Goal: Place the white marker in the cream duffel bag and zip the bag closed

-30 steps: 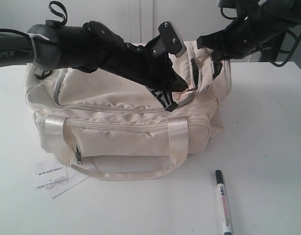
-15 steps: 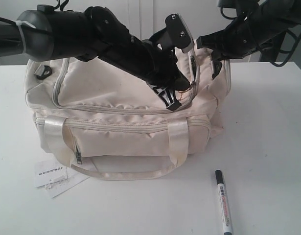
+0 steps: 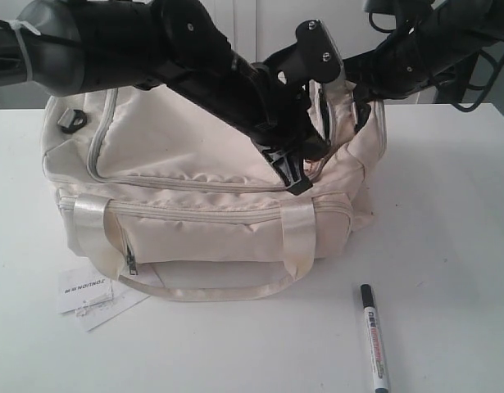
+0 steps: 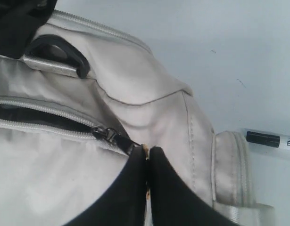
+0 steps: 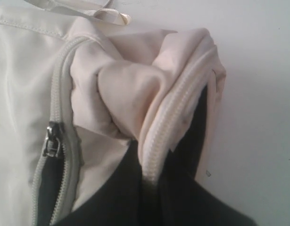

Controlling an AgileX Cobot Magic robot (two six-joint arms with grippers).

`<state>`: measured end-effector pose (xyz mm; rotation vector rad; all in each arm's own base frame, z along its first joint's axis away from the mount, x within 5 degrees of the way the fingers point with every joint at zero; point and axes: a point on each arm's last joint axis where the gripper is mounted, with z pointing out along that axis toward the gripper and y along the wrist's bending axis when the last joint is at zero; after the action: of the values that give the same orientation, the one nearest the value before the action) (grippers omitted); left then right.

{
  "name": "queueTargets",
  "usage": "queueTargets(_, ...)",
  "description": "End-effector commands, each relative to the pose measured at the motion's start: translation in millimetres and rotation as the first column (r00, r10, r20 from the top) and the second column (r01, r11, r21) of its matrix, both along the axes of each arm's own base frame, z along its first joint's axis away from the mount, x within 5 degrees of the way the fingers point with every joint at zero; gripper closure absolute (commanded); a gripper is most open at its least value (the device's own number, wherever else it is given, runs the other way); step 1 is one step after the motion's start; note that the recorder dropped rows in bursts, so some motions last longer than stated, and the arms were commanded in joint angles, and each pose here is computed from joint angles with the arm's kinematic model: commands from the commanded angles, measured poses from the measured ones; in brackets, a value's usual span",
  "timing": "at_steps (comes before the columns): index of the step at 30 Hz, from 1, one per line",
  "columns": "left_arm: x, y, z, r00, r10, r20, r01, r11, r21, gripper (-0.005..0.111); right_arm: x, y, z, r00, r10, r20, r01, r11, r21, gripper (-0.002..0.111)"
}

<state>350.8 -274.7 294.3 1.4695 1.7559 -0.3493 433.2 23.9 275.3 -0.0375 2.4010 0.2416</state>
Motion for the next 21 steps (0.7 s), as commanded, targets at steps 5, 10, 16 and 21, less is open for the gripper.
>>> queueTargets(5, -13, 6, 1, 0.995, 0.008, -0.096, 0.001, 0.996, 0.09, 0.107, -1, -4, 5, 1.0, -0.003, 0.023, 0.003, 1.0, -0.012, 0.108)
queueTargets(10, -19, 7, 3, 0.992, -0.009, -0.128, 0.022, 0.994, 0.104, 0.107, -1, -4, 5, 1.0, -0.003, 0.023, 0.003, 1.0, -0.012, 0.108)
queueTargets(16, -22, 8, 2, 0.985, -0.003, -0.174, 0.023, 0.993, 0.113, 0.107, -1, -4, 5, 1.0, -0.003, 0.023, 0.003, 1.0, -0.012, 0.108)
queueTargets(21, -25, 9, 0, 0.978, -0.001, -0.21, 0.028, 0.991, 0.128, 0.107, -1, -4, 5, 1.0, -0.003, 0.023, 0.003, 1.0, -0.012, 0.108)
